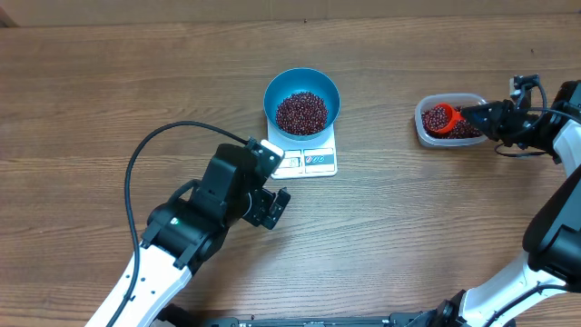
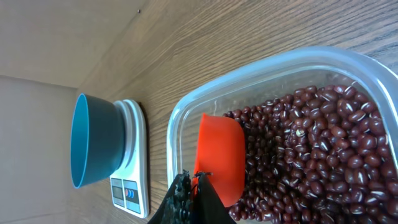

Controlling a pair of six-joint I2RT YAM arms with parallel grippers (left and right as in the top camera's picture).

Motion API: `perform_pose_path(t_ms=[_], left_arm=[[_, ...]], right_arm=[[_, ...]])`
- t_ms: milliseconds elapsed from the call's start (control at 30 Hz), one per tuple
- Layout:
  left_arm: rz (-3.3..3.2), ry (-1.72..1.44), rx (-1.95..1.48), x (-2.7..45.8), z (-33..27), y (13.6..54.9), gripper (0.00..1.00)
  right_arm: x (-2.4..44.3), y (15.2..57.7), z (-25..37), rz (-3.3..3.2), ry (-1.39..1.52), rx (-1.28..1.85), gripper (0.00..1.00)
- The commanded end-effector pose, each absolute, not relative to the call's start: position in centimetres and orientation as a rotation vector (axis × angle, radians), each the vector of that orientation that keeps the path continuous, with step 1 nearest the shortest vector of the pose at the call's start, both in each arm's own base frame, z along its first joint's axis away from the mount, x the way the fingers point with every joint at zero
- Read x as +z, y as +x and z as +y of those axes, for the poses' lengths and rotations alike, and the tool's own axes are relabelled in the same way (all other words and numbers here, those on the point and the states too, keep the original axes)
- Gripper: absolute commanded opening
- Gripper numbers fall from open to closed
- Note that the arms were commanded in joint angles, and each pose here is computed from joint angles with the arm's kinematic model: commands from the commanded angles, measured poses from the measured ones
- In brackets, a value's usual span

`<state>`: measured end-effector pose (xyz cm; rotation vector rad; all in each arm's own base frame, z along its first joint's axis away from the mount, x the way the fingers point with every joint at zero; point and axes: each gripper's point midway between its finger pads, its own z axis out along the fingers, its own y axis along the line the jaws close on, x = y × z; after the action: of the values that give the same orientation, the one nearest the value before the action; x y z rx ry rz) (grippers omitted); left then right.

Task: Scoop item into bowl and weigh 150g on scale
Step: 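Lift the filled scoop out of the tub with the right gripper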

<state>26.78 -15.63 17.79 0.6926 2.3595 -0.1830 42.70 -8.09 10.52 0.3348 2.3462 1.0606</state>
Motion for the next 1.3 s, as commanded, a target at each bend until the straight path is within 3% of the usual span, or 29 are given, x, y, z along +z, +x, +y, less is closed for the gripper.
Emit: perform_pose_path(t_ms=[0,333,1267], left_arm=[[2.385,0.719,-0.156,16.7,-15.5,27.0,1.00],[2.466,0.758,-0.094,13.8,-15.4,27.7,0.99],[2.333,0.690,-0.071,15.8,-16.2,30.6,1.00]], right_arm=[[10.8,42.6,-7.9,2.321,0.332,1.103,0.03],[11.2,42.6,-7.6,2.298,0.321,1.139,0.04],[12.9,42.2,-8.1,2.199,0.326,1.252,0.04]])
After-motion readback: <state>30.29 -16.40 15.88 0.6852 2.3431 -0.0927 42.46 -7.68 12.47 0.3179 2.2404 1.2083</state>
